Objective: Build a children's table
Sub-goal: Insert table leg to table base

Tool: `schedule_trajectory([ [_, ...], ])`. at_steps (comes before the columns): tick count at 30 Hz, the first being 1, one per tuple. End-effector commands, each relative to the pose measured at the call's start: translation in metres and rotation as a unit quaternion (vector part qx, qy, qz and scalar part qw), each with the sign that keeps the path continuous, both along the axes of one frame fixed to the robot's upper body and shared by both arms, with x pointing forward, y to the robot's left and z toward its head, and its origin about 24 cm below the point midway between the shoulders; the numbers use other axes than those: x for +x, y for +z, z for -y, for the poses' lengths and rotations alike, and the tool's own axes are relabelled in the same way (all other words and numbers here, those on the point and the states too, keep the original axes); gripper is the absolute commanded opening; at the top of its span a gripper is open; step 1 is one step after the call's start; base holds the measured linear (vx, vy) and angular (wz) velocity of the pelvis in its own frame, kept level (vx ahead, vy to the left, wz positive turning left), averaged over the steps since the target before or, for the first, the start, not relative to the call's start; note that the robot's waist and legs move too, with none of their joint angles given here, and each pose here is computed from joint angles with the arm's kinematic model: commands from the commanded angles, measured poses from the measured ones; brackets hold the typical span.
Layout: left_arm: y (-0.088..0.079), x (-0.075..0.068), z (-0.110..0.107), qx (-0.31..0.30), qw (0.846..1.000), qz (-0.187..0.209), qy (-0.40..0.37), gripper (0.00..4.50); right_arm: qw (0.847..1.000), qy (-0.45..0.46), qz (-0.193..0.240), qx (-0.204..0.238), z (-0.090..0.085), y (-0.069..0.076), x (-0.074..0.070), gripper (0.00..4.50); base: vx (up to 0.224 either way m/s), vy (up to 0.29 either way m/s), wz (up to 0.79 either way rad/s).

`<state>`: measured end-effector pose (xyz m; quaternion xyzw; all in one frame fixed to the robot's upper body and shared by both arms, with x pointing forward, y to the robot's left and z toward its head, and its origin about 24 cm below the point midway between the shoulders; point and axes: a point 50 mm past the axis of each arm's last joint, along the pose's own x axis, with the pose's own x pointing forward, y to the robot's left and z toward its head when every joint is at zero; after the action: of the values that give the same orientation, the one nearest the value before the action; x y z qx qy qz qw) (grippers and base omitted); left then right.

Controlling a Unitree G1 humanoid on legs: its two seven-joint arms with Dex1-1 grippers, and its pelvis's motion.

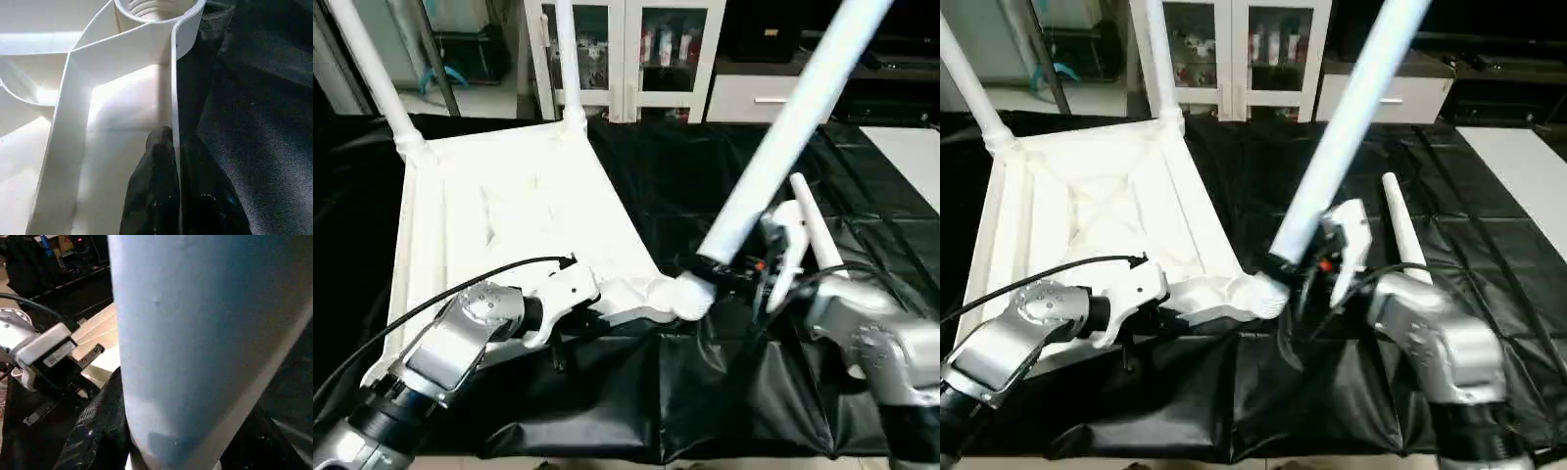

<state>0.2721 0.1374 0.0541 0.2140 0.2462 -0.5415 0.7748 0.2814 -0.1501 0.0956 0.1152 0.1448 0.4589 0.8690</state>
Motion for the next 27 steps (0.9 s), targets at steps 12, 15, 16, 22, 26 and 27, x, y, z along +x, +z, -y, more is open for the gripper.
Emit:
schedule_trajectory([
  [12, 0.006, -0.006, 0.015, -0.044, 0.998, 0.013, -0.050, 0.00, 0.998, 0.024, 0.011, -0.057, -0.012, -0.011, 0.020, 1.86, 0.000, 0.000, 0.00],
  [15, 0.006, -0.006, 0.015, -0.043, 0.998, 0.014, -0.050, 0.00, 0.996, 0.039, 0.007, -0.074, -0.012, -0.015, 0.020, 1.86, 0.000, 0.000, 0.00],
  [16, 0.005, -0.005, 0.015, -0.042, 0.998, 0.014, -0.049, 0.00, 0.995, 0.046, 0.007, -0.084, -0.013, -0.017, 0.019, 1.86, 0.000, 0.000, 0.00],
  [22, 0.005, -0.004, 0.014, -0.038, 0.998, 0.016, -0.048, 0.00, 0.988, 0.080, -0.005, -0.132, -0.020, -0.028, 0.019, 1.86, 0.000, 0.000, 0.00],
  [26, 0.006, -0.004, 0.013, -0.036, 0.998, 0.016, -0.048, 0.00, 0.985, 0.088, -0.002, -0.151, -0.025, -0.033, 0.022, 1.86, 0.000, 0.000, 0.00],
  [27, 0.006, -0.004, 0.013, -0.036, 0.998, 0.016, -0.048, 0.00, 0.984, 0.090, -0.002, -0.153, -0.026, -0.033, 0.023, 1.86, 0.000, 0.000, 0.00],
])
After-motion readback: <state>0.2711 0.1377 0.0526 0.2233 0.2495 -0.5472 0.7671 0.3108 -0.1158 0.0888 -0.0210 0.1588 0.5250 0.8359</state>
